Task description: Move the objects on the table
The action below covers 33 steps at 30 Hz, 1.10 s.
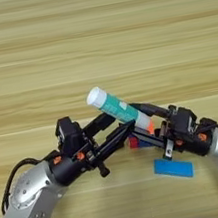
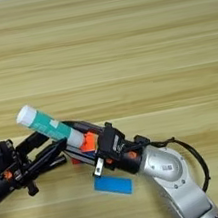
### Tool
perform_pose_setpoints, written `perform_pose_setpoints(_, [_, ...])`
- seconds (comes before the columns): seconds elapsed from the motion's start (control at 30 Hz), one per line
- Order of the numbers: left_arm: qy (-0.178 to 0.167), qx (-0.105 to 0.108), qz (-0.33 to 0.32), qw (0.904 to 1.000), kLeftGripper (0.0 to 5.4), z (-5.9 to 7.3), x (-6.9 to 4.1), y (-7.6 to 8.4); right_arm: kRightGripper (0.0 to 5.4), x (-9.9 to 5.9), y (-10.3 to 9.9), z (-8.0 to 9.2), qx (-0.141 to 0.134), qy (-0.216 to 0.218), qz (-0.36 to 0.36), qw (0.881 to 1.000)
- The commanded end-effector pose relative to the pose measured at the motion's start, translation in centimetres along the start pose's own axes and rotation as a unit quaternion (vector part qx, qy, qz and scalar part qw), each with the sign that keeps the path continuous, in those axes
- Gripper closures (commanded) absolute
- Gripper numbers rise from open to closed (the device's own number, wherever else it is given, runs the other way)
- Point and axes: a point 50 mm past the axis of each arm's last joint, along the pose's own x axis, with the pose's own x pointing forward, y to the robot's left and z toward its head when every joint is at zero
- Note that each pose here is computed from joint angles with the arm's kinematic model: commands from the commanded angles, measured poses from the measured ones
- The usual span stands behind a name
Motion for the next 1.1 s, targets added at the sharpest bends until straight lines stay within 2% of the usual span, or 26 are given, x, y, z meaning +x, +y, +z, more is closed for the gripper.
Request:
perform_pose_setpoints(0.03, [-0.015, 0.021, 0.004, 0.9997, 3.61, 1.0, 0.3, 0.3, 3.71, -0.5, 1.5, -1.1, 0.017, 0.036, 0.056, 0.998])
perform_pose_setpoints(0.3, [-0.012, 0.024, 0.003, 0.9996, 3.74, 1.0, 0.2, 0.4, 3.71, -0.6, 1.7, -1.6, 0.017, 0.054, 0.068, 0.996])
perform_pose_setpoints(0.33, [-0.012, 0.024, 0.003, 0.9996, 3.75, 1.0, 0.2, 0.4, 3.34, -0.6, 1.8, -1.6, 0.017, 0.055, 0.069, 0.996])
perform_pose_setpoints(0.53, [-0.01, 0.026, 0.003, 0.9996, 3.8, 1.0, 0.3, 0.5, 2.41, -0.5, 1.7, -1.6, 0.016, 0.057, 0.07, 0.996])
perform_pose_setpoints(0.8, [-0.008, 0.031, 0.005, 0.9995, 3.8, 0.9, 0.2, 0.5, 1.44, -0.6, 1.4, -1.4, 0.015, 0.055, 0.063, 0.996])
perform_pose_setpoints(0.9, [0.005, 0.041, 0.005, 0.9991, 3.8, 0.7, -0.1, 0.6, 0.79, -1.0, 0.4, -0.7, 0.007, 0.049, 0.05, 0.998])
perform_pose_setpoints(1.0, [0.028, 0.059, 0.004, 0.9979, 3.8, 0.7, -0.9, 1.0, 0.44, -1.6, -1.4, 0.8, -0.012, 0.038, 0.023, 0.999])
perform_pose_setpoints(1.1, [0.043, 0.065, 0.001, 0.9969, 3.8, 0.7, -1.4, 1.1, 0.03, -2.1, -2.6, 1.9, -0.022, 0.028, 0.005, 0.999])
